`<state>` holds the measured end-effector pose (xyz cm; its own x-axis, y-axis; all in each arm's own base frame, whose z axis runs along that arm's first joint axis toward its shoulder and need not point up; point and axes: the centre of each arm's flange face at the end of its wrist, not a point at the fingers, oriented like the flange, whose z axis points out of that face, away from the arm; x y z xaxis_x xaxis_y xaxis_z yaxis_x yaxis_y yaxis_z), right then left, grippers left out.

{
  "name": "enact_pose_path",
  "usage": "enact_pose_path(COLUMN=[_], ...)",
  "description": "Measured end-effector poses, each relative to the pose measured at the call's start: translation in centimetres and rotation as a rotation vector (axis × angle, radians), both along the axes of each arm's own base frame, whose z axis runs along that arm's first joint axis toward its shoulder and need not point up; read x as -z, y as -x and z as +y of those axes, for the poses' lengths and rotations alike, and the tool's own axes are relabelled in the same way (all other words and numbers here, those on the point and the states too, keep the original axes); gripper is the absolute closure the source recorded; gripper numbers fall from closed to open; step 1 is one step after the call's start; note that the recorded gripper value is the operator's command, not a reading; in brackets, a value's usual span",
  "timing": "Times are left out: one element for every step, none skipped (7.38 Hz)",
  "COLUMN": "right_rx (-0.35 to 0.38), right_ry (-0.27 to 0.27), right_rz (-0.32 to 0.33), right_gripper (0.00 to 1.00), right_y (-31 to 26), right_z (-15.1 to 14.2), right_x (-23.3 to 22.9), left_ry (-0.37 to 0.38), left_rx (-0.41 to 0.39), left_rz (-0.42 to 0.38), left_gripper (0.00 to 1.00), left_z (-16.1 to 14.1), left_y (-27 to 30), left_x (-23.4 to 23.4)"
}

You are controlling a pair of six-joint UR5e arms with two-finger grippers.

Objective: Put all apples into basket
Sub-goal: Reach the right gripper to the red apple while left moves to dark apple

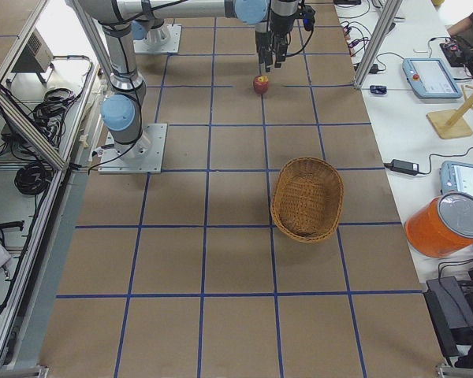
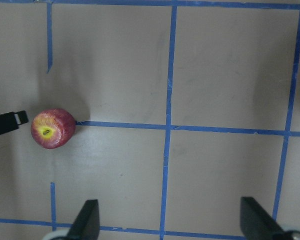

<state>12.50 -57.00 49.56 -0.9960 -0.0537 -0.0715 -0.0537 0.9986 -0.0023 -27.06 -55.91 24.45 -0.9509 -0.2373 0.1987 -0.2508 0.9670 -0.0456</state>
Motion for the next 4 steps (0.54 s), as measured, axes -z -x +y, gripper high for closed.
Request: enact_pose_path(right_rx=[0.001, 0.000, 0.011, 0.031], right_ry=[0.003, -0.002, 0.001, 0.002], right_rz=[-0.035, -0.062, -0.073, -0.079], right_gripper=[0.01, 0.00, 0.00, 0.00], right_y=[-2.2, -5.9, -9.9, -13.4], right_z=[-1.1, -1.9, -2.5, -2.7], right_x=[2.0, 4.9, 8.1, 11.0], left_ry=[-0.020, -0.049, -0.074, -0.095], left_rx=[0.037, 0.089, 0.160, 0.229], left_rz=[-0.019, -0.031, -0.045, -0.079], left_gripper=[0.00, 0.00, 0.00, 0.00], left_z=[-1.1, -1.6, -1.6, -1.3], left_y=[-5.5, -11.2, -16.9, -22.6], left_x=[-1.7, -3.0, -4.1, -4.9])
